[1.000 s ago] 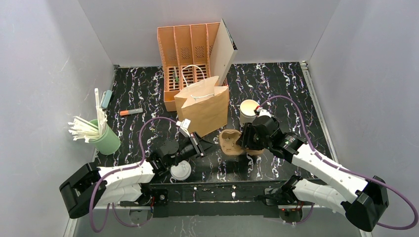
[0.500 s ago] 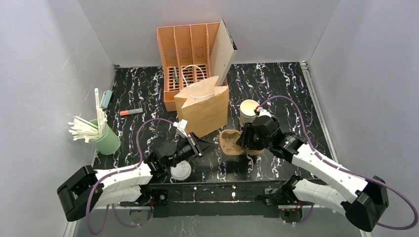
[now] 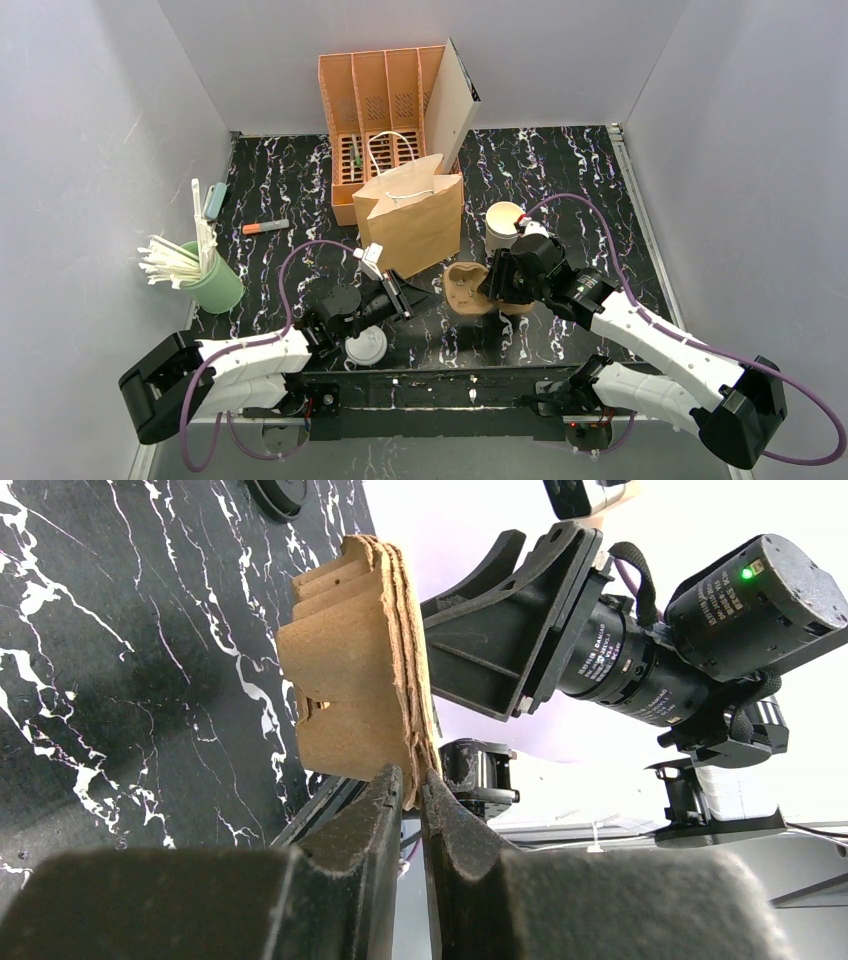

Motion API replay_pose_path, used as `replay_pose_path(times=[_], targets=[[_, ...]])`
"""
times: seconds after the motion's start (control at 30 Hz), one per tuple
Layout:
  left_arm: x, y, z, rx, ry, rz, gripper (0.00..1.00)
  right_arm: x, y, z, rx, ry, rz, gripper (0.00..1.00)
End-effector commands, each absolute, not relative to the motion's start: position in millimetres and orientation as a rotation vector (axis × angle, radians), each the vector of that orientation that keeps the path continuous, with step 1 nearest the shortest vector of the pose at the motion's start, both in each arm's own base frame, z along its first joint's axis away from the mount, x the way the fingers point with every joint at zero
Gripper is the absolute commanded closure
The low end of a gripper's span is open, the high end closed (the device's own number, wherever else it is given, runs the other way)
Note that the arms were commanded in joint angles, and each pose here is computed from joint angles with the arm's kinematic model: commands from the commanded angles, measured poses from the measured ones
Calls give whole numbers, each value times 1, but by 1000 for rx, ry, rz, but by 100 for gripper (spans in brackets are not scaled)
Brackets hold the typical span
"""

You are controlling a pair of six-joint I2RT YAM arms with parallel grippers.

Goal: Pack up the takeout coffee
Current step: Pick up the cup tray from the cup tray.

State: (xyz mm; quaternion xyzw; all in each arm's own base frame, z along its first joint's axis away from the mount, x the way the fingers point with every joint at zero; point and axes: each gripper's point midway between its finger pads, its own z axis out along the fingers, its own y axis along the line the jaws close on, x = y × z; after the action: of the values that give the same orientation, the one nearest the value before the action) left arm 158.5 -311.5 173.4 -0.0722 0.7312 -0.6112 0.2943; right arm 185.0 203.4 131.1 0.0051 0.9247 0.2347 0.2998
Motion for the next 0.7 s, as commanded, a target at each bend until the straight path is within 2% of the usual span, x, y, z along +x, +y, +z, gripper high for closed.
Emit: replay_pose_path(times=[0.0,0.67], targets=[[159,-319,188,-156,1918,-1652,88,193,211,151,25,2390,680,61],[162,-333,180,-117,1970,-1640,88,187,224,156,-20,2390,780,63]])
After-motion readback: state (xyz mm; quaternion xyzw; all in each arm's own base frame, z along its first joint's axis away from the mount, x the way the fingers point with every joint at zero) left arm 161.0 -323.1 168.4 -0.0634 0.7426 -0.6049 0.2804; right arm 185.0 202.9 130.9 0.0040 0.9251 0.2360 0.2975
